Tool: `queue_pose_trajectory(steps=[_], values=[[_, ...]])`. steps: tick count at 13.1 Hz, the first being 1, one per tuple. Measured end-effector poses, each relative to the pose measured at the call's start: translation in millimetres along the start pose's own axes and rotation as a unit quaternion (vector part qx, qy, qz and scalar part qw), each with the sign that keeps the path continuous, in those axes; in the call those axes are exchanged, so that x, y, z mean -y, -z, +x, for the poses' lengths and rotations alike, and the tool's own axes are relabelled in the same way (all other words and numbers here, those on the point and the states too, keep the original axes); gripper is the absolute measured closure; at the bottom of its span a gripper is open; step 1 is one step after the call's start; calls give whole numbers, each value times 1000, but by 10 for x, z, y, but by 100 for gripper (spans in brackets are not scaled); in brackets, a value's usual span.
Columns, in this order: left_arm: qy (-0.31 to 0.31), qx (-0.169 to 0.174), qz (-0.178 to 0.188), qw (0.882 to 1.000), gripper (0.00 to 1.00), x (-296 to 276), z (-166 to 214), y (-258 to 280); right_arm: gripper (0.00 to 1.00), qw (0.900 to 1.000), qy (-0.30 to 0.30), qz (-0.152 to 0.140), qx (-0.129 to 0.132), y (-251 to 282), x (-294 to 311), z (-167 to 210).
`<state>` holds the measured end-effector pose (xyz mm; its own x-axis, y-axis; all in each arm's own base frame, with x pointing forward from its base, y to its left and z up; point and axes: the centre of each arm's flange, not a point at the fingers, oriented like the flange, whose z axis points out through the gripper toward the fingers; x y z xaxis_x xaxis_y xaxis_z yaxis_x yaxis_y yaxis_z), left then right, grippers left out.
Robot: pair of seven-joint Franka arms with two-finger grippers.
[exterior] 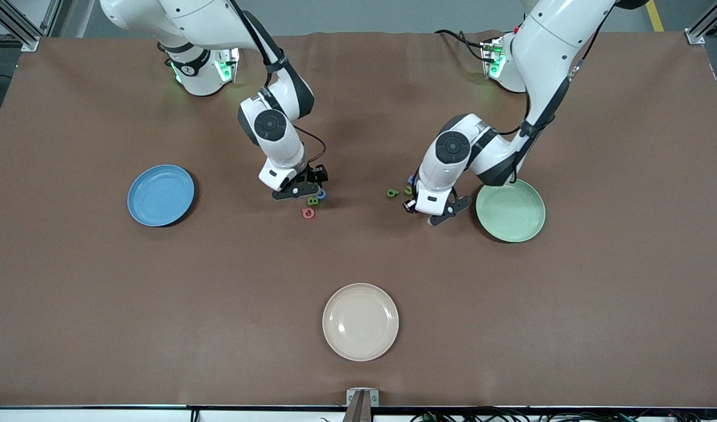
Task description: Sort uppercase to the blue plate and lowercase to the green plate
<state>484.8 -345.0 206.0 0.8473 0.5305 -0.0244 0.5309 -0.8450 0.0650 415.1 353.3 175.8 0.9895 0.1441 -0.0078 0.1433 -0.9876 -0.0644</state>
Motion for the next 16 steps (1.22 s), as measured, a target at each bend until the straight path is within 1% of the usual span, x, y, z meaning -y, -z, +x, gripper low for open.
queue_pose_trajectory(steps=[1,3,5,8,9,10,11,12,13,16], values=[[3,-7,1,1000,73,15,72,123,8,1000,1,-1,1,-10,16,-13],[-5,-19,21,1000,73,89,194,360,9,1000,0,-2,3,-32,80,-61],[-37,-25,47,998,73,230,350,562,10,1000,-1,-3,5,-62,151,-120],[-93,-27,65,993,73,572,677,693,12,1000,-3,-5,6,-80,160,-135],[-108,-23,71,991,73,705,777,683,19,1000,-4,-5,7,-81,151,-131],[-119,-19,76,990,73,835,866,661,32,1000,-4,-5,5,-68,155,-124],[-128,-14,82,988,73,956,938,628,42,1000,-3,-4,4,-56,167,-123],[-137,-7,87,987,73,1075,997,585,55,1000,-3,-3,3,-45,177,-122],[-147,0,93,985,73,1195,1052,538,62,1000,-4,-2,3,-26,179,-121],[-168,22,100,981,73,1539,1209,420,64,1000,-6,-3,3,3,162,-107]])
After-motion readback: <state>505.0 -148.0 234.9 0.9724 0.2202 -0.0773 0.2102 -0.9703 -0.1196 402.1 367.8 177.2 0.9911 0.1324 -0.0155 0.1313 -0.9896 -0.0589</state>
